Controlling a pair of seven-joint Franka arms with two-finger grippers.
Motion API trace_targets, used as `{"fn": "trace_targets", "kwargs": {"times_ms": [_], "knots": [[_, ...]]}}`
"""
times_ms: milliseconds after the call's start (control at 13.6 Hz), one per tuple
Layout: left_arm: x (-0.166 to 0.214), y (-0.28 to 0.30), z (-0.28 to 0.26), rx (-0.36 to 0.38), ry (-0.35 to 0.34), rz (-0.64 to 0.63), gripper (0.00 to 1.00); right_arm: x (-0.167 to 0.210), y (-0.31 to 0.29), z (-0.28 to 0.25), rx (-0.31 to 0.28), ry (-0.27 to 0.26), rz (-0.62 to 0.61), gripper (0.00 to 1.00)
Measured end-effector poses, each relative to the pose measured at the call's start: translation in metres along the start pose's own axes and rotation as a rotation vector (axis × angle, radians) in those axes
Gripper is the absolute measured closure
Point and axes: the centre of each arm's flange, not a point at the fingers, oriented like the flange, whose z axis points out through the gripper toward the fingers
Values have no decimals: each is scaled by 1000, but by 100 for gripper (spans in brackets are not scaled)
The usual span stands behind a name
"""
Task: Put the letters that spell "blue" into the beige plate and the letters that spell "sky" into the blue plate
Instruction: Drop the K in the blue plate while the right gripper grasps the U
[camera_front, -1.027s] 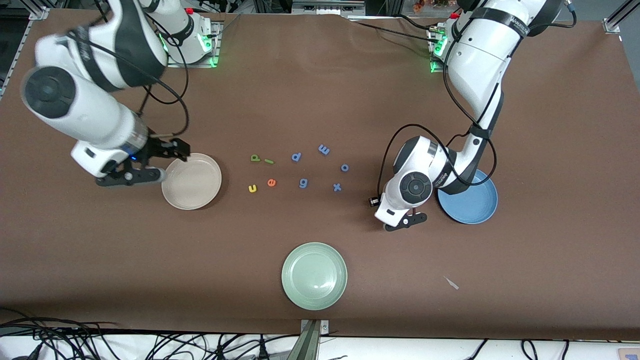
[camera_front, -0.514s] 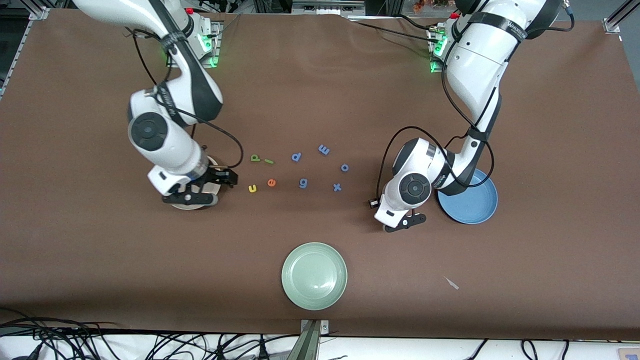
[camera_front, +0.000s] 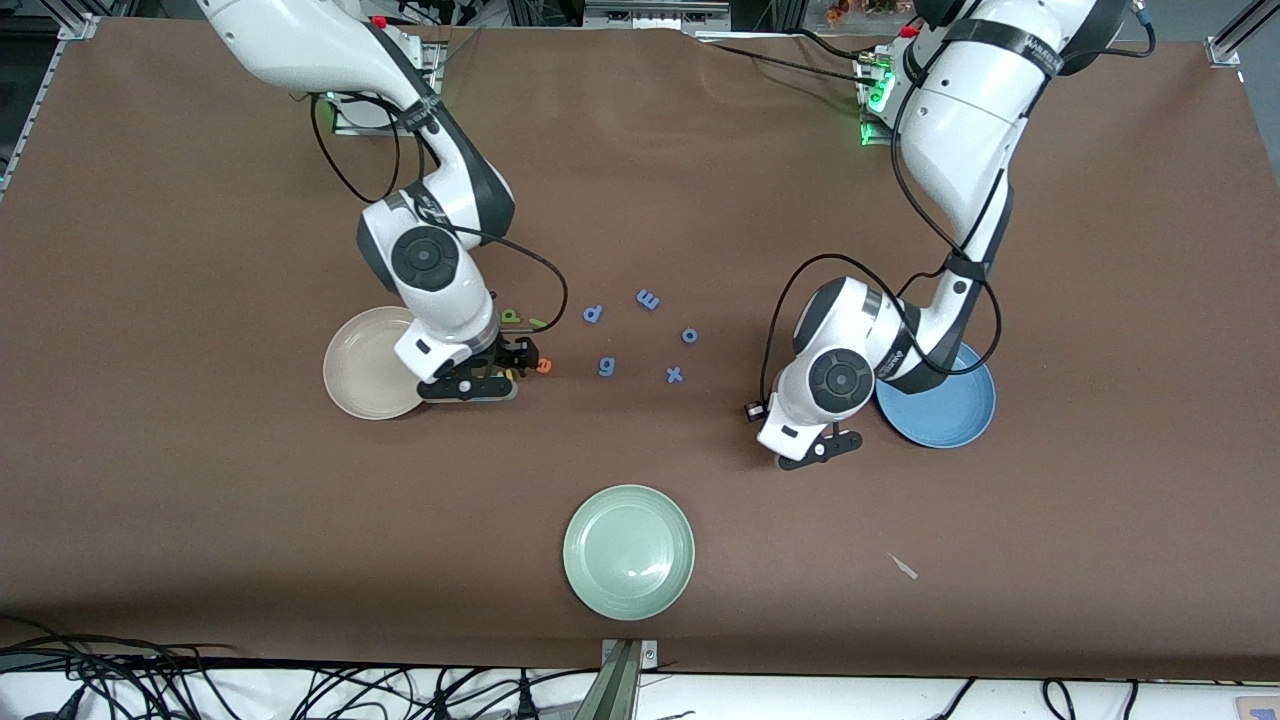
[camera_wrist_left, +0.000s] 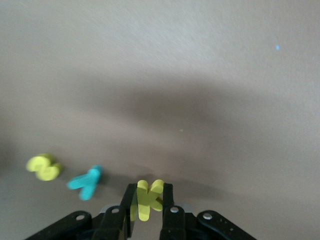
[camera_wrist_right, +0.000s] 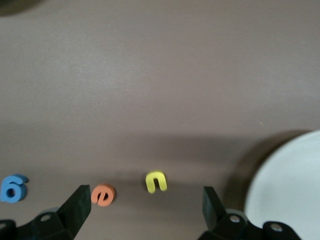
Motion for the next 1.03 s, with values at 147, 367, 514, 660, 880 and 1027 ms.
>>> {"fn": "trace_targets", "kwargs": {"times_ms": [147, 367, 514, 660, 880, 1027], "knots": [[15, -26, -25, 40, 5, 64, 76, -1, -2, 22, 12, 9, -51, 1], [50, -95, -52, 73, -44, 166, 76, -3, 1, 42, 16, -1, -116, 1], [76, -149, -48, 64, -81, 213, 76, -3, 4, 45, 14, -6, -133, 2], [85, -187, -28, 74, -129, 263, 76, -7, 6, 50, 15, -11, -139, 4], [77, -190, -6, 153, -156, 318, 51, -18, 16, 65, 30, -3, -134, 5], [74, -182, -9, 157, -150, 332, 31, -22, 21, 71, 32, -6, -132, 12]]}}
